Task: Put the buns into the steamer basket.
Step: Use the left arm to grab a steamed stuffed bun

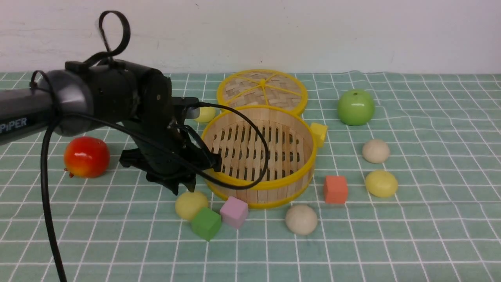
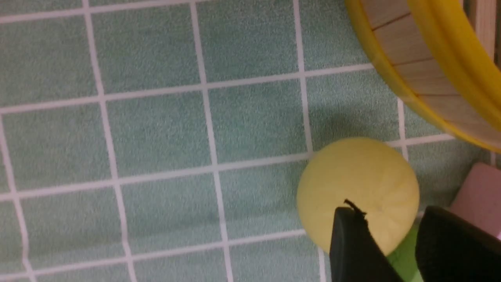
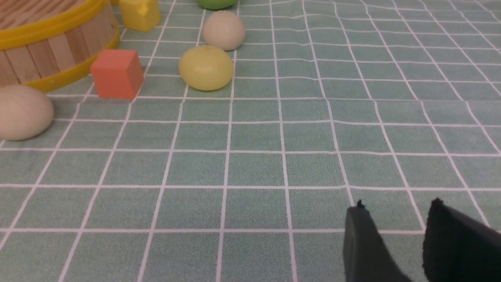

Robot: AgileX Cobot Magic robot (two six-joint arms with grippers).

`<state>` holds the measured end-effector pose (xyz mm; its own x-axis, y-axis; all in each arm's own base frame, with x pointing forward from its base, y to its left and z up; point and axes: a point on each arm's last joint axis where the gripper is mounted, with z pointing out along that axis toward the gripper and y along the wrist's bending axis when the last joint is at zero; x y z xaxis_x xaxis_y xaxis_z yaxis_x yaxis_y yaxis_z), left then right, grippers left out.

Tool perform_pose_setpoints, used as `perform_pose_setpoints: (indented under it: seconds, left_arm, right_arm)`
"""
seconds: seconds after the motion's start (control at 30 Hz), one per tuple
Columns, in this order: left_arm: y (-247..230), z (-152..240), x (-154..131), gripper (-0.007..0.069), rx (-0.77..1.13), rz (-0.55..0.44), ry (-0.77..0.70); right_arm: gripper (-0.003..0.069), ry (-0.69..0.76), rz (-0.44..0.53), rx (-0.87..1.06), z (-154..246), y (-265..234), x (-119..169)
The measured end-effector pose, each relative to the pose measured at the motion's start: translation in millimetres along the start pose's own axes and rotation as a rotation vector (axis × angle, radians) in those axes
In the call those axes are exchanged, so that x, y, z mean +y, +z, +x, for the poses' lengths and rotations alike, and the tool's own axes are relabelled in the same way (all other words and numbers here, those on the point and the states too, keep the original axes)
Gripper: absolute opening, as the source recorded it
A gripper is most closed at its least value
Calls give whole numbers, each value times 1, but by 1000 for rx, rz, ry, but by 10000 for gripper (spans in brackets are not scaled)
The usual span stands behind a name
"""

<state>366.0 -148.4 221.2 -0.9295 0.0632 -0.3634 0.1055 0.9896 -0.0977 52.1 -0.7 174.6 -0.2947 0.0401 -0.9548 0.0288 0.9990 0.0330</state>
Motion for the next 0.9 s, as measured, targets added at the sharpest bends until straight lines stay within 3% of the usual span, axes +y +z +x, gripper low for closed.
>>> perform_pose_setpoints:
  seconds: [0.9]
  left_arm:
    - [30, 1, -1, 238, 32, 0, 2]
  right_arm:
    - [240, 0, 0, 0, 0, 0, 0]
